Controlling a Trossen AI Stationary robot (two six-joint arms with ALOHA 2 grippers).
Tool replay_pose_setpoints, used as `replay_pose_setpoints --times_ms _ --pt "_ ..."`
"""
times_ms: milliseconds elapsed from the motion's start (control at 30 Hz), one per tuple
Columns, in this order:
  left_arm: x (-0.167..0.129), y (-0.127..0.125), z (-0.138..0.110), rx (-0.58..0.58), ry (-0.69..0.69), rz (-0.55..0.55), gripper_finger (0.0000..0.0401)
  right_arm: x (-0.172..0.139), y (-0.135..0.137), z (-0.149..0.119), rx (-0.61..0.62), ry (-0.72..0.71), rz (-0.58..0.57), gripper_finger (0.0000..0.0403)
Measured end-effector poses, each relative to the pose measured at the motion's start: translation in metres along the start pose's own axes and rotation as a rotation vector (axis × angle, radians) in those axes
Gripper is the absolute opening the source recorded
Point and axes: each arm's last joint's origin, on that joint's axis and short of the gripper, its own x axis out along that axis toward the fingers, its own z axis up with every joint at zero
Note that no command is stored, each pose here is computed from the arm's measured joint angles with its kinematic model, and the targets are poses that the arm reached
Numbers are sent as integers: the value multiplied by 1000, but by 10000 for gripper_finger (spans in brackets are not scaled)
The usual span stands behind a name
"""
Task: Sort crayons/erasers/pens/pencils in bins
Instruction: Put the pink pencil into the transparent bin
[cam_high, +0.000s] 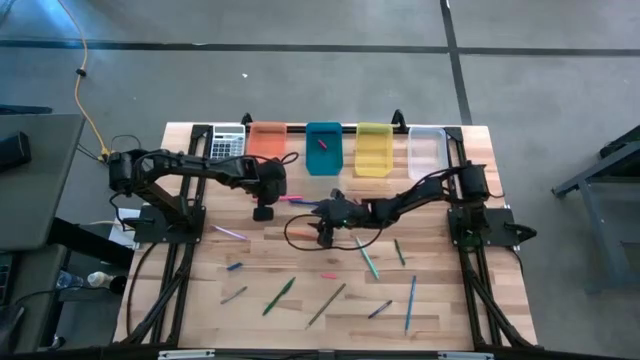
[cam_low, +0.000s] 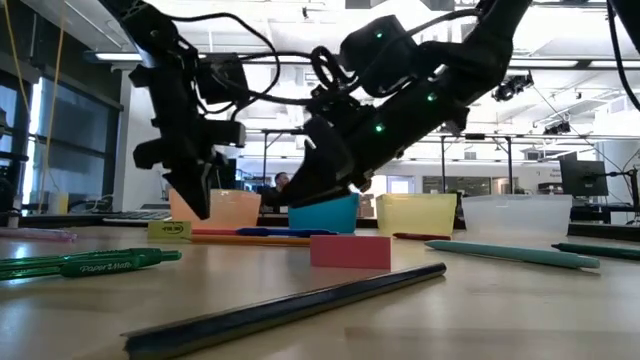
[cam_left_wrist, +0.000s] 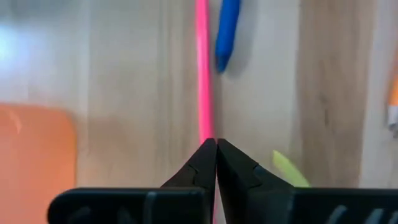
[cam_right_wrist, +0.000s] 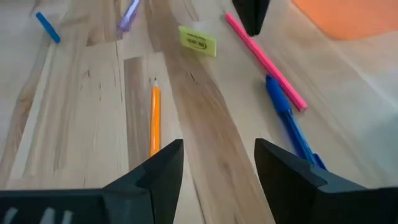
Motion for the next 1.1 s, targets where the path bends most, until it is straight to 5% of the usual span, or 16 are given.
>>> replay_pose_setpoints --times_ms 500,1100 --pt "0 -1 -13 -19 134 13 100 -3 5 1 -31 -9 9 189" --pt "11 -7 -31 -50 164 -34 36 -3 5 0 -33 -5 7 189"
